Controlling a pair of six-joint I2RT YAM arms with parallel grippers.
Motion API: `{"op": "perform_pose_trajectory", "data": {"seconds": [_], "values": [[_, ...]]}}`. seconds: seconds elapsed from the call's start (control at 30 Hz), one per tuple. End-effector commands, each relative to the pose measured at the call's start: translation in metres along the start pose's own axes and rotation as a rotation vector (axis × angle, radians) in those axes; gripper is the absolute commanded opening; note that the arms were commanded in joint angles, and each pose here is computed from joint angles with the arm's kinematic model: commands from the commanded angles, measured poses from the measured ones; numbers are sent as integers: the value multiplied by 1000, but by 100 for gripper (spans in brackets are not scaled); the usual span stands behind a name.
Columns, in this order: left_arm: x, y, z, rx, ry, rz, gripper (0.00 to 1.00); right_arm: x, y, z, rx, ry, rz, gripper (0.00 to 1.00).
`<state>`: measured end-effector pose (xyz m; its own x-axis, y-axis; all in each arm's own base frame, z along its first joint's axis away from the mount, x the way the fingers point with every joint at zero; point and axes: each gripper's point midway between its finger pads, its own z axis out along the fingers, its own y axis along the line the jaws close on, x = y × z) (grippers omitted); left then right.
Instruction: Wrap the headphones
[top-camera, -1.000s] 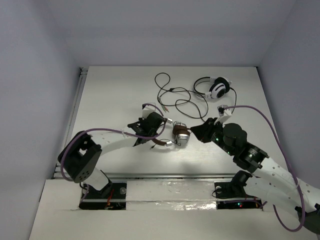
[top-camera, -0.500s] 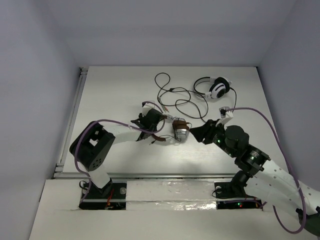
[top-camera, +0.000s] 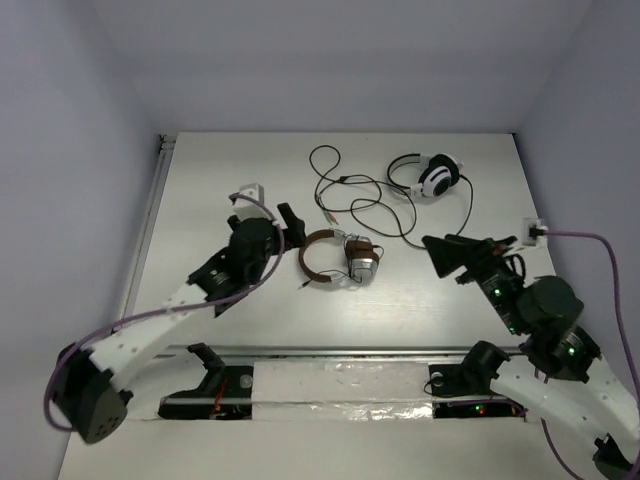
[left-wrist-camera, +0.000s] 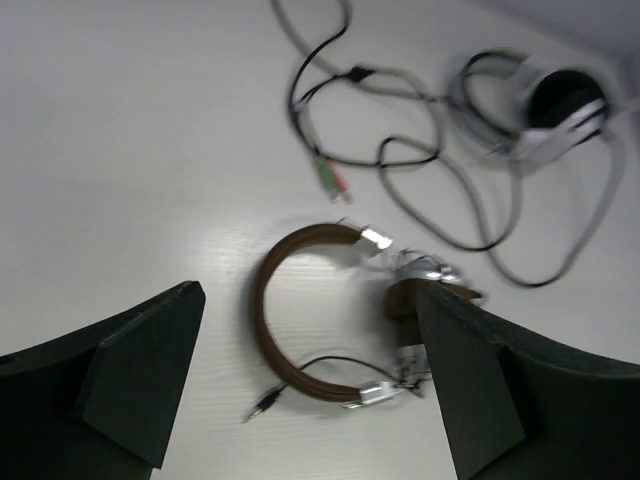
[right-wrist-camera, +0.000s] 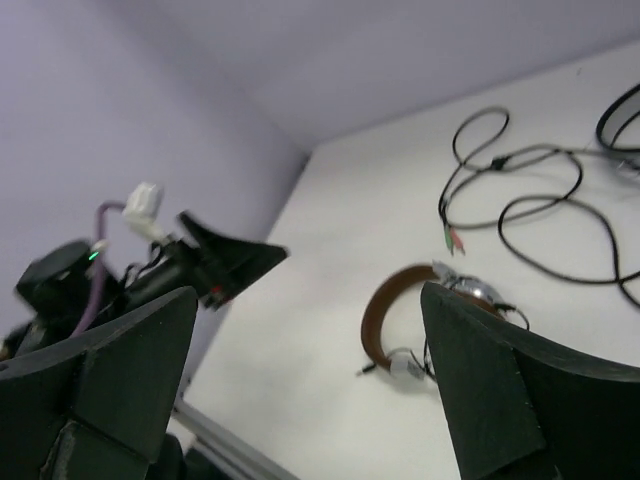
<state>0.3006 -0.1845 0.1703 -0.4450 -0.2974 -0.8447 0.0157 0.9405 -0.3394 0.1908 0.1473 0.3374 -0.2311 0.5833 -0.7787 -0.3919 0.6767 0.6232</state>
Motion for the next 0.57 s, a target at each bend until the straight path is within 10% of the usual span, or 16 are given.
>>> {"op": "perform_pose_trajectory", "data": {"seconds": [0.0, 0.23, 0.53], "values": [[-41, -25, -48, 186, -76, -115, 86, -58, -6, -28, 60, -201, 59, 100], [-115, -35, -141, 394, -237, -182, 99, -99, -17, -64, 102, -354, 116, 100], [-120, -21, -165, 433, -301, -185, 99, -94, -22, -61, 138, -331, 127, 100]]}}
